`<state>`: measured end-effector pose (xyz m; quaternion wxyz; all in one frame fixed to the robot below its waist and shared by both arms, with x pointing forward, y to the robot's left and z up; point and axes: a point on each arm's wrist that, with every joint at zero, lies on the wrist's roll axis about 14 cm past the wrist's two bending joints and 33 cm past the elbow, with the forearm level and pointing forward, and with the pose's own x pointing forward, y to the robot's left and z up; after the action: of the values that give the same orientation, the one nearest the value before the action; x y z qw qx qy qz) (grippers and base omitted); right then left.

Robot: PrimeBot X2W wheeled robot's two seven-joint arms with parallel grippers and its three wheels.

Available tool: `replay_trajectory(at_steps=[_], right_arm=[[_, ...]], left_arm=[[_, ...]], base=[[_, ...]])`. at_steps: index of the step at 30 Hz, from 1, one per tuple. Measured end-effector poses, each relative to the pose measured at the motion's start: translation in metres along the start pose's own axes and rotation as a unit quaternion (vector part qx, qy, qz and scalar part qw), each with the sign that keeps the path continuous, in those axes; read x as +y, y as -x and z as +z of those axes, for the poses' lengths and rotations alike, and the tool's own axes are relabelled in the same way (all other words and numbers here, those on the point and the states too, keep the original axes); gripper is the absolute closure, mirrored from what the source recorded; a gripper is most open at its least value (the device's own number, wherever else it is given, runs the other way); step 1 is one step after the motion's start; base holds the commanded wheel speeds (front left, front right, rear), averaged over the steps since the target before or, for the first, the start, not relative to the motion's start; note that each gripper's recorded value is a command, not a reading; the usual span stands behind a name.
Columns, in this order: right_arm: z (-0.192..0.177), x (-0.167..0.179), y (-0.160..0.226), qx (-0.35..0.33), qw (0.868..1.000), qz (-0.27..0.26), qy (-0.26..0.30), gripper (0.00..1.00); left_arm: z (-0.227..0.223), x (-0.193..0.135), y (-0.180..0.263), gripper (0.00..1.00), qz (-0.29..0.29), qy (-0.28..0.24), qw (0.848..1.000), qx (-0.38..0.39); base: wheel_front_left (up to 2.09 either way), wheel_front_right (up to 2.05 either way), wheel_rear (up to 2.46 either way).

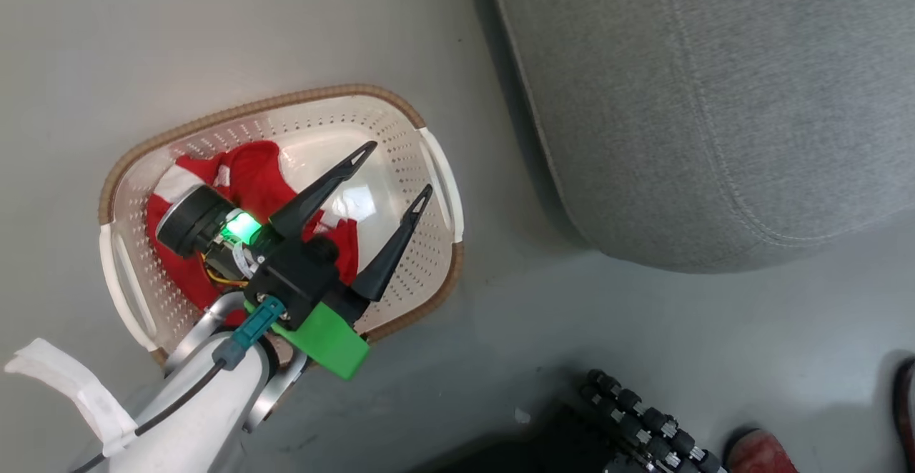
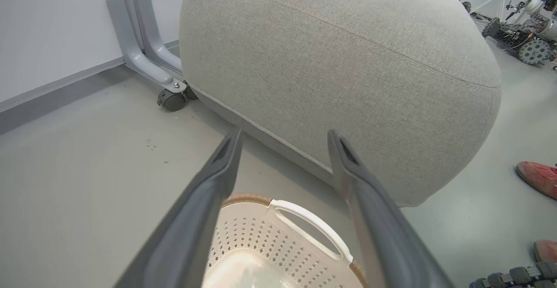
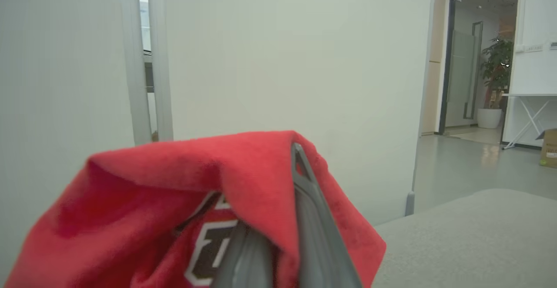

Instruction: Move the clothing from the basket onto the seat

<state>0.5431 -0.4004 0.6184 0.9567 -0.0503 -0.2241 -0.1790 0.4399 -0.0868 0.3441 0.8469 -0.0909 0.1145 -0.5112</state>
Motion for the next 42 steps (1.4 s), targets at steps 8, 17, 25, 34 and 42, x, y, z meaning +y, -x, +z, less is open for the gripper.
replay_trajectory(at_steps=[8, 17, 25, 34, 42], right_arm=[[-0.107, -0.062, 0.062, 0.147, 0.984, -0.088, 0.046, 1.00], [-0.175, -0.101, 0.159, 0.298, 0.939, -0.156, 0.072, 0.33], [-0.155, -0.098, 0.186, 0.294, 0.937, -0.178, 0.058, 0.00], [-0.129, -0.050, 0.226, 0.312, 0.943, -0.102, 0.047, 0.00], [-0.115, 0.040, 0.254, 0.330, 0.944, 0.020, -0.027, 0.00]], left_arm=[[-0.030, 0.015, 0.015, 0.00, 0.031, 0.045, 0.998, 0.022], [-0.040, 0.011, 0.022, 0.00, 0.036, 0.067, 0.997, 0.035], [-0.022, -0.006, 0.021, 0.00, 0.029, 0.062, 0.997, 0.019], [0.014, -0.007, 0.035, 0.00, 0.115, 0.075, 0.990, -0.016], [0.062, 0.015, 0.097, 0.00, 0.274, 0.106, 0.952, -0.088]], base=[[0.00, 0.00, 0.00], [0.00, 0.00, 0.00], [0.00, 0.00, 0.00], [0.00, 0.00, 0.00], [0.00, 0.00, 0.00]])
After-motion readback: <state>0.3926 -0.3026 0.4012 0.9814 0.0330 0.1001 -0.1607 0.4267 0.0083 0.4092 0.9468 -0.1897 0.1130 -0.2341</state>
